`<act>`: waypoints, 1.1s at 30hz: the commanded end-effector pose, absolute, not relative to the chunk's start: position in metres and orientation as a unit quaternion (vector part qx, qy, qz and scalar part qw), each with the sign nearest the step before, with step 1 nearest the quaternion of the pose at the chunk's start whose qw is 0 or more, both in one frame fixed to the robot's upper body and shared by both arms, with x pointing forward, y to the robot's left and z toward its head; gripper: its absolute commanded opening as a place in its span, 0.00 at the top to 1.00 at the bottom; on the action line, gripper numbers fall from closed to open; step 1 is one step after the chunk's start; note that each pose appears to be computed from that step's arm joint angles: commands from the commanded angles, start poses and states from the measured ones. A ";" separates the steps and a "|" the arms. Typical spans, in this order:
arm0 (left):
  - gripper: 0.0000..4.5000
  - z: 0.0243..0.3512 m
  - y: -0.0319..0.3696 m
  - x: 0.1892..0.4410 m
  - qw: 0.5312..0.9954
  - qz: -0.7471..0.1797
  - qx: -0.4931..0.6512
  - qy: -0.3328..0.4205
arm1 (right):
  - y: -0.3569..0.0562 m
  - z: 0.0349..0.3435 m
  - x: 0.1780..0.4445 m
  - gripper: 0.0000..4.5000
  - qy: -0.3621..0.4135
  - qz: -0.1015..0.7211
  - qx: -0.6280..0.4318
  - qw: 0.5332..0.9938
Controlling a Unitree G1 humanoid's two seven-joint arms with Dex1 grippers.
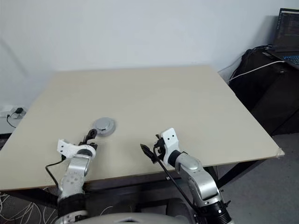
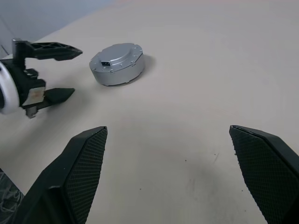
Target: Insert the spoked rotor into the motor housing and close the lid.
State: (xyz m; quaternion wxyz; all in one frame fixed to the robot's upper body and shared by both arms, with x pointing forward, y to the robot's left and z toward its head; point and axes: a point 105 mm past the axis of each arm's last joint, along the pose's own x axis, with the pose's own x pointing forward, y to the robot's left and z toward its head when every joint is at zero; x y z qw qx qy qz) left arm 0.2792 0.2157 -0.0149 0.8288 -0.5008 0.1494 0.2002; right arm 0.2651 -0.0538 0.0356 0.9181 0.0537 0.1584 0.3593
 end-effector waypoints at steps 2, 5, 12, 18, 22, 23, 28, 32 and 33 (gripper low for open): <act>0.00 0.000 0.166 0.267 0.887 0.102 -0.423 0.154 | -0.066 0.050 0.271 0.00 0.115 0.329 0.053 0.936; 0.00 0.012 0.167 0.262 0.935 0.068 -0.326 0.122 | -0.079 0.051 0.273 0.00 0.081 0.287 0.030 0.954; 0.00 0.030 0.163 0.252 0.996 0.018 -0.080 0.036 | -0.118 0.043 0.271 0.00 0.021 0.150 -0.051 0.987; 0.00 0.032 0.160 0.245 1.000 0.022 0.009 -0.018 | -0.152 0.039 0.264 0.00 -0.003 0.036 -0.077 0.996; 0.00 0.031 0.160 0.240 0.998 0.025 0.040 -0.033 | -0.163 0.036 0.254 0.00 -0.005 0.002 -0.075 0.997; 0.00 0.031 0.161 0.239 0.998 0.028 0.046 -0.037 | -0.164 0.036 0.251 0.00 -0.004 -0.002 -0.074 0.997; 0.00 0.032 0.164 0.236 0.997 0.047 0.050 -0.048 | -0.167 0.033 0.242 0.00 0.004 -0.025 -0.062 0.998; 0.00 0.032 0.163 0.237 0.997 0.046 0.045 -0.048 | -0.168 0.031 0.243 0.00 0.010 -0.031 -0.051 0.998; 0.00 0.032 0.163 0.237 0.997 0.046 0.045 -0.048 | -0.168 0.031 0.243 0.00 0.011 -0.030 -0.051 0.998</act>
